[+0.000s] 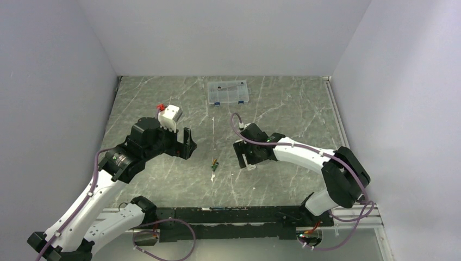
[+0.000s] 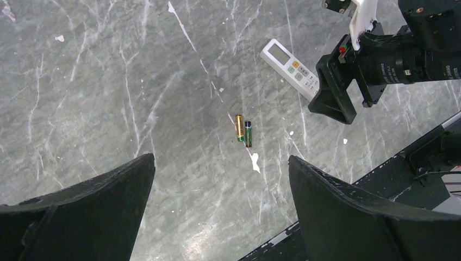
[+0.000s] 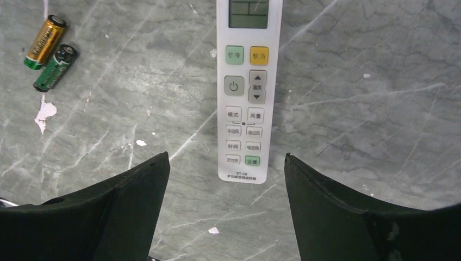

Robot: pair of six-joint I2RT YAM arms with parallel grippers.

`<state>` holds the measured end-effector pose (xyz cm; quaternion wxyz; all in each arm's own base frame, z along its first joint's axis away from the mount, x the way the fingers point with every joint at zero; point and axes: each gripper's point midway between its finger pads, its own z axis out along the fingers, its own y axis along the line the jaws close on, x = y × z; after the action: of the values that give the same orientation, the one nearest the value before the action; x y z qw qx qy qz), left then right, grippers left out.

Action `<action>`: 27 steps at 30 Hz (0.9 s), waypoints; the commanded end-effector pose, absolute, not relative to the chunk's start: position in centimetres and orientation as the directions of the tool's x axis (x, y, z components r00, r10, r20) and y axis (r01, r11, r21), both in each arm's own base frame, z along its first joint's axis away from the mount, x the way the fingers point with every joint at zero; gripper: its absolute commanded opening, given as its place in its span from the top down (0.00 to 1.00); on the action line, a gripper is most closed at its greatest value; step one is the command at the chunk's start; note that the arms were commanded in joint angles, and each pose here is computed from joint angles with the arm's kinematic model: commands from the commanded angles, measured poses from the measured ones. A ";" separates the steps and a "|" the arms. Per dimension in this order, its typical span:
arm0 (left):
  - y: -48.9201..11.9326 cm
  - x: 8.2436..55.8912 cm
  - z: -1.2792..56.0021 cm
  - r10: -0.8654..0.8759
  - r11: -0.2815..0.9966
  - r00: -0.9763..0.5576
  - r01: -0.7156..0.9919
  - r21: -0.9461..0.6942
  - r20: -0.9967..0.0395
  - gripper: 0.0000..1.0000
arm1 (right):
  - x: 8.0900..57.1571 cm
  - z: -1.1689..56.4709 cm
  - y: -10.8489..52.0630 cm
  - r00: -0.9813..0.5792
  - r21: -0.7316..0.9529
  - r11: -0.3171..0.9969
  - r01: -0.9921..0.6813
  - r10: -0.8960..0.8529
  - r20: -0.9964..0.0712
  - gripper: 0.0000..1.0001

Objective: Load the batteries into the remote control
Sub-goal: Pick up the remote control from the center of the board.

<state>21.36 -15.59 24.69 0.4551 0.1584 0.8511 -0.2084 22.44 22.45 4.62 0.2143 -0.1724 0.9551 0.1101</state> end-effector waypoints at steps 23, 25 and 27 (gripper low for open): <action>-15.8 21.8 24.6 0.096 0.863 -0.526 0.468 -0.193 -0.845 0.01 | 23.6 3.0 22.3 -0.844 0.063 0.940 -0.335 -0.269 -0.464 0.31; -15.7 21.8 24.6 0.097 0.863 -0.526 0.467 -0.191 -0.845 0.01 | 23.7 2.9 22.3 -0.844 0.056 0.941 -0.333 -0.271 -0.463 0.33; -15.7 21.8 24.7 0.096 0.864 -0.525 0.466 -0.192 -0.846 0.01 | 23.7 2.7 22.3 -0.845 0.053 0.941 -0.334 -0.274 -0.460 0.35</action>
<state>21.53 -15.69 24.21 0.4470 0.1591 0.8561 -0.2050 22.18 21.28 1.78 0.2001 -0.1670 0.9634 0.0625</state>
